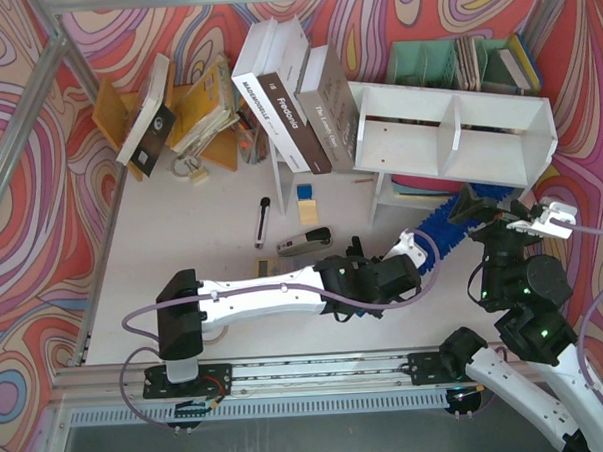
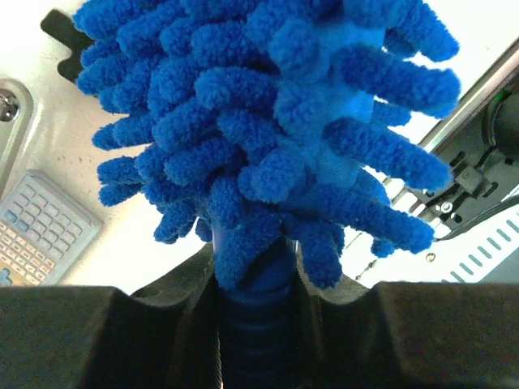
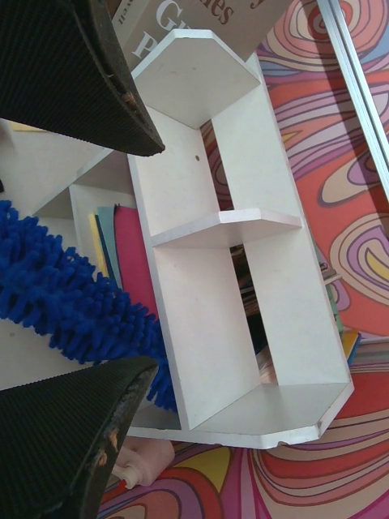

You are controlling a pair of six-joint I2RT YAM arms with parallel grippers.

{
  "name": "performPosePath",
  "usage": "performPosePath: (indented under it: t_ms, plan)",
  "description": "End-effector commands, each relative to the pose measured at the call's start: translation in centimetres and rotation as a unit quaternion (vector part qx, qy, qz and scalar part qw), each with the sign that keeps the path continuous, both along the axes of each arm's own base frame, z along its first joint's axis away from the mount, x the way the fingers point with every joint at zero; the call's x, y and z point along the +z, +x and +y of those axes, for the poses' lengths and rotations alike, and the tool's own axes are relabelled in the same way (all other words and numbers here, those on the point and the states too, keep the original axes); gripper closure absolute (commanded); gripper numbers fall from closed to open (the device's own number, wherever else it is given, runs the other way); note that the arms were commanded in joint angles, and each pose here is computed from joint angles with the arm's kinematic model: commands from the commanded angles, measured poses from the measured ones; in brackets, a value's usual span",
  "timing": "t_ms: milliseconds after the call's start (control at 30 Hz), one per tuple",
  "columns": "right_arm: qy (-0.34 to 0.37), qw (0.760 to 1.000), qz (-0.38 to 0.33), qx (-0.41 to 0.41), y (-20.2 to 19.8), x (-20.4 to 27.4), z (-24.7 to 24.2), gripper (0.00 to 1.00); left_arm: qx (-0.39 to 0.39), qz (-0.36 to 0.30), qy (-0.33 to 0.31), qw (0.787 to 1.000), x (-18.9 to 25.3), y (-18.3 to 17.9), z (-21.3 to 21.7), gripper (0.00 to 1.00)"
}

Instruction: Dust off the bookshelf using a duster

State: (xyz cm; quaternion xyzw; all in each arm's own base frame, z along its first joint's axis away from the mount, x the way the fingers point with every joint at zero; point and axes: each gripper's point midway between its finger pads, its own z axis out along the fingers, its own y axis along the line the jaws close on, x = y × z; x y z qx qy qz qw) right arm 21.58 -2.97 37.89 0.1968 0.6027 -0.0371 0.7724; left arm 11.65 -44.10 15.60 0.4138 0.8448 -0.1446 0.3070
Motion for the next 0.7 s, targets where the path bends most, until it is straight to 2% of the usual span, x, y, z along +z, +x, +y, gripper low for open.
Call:
performPosePath:
  t_ms: [0,200,667]
  plan:
    - [0.004,1.000,-0.014,-0.011,-0.4,0.6,-0.6,0.01,-0.015,-0.016,-0.018,1.000,1.4,-0.1,-0.5,1.00]
    - [0.004,1.000,-0.015,-0.010,-0.5,0.6,-0.5,0.01,0.012,-0.030,-0.008,0.999,0.9,0.8,2.5,1.00]
    - [0.006,1.000,-0.016,-0.013,-0.6,0.6,-0.7,0.01,-0.035,-0.010,0.090,0.995,-3.3,-0.9,3.4,1.00]
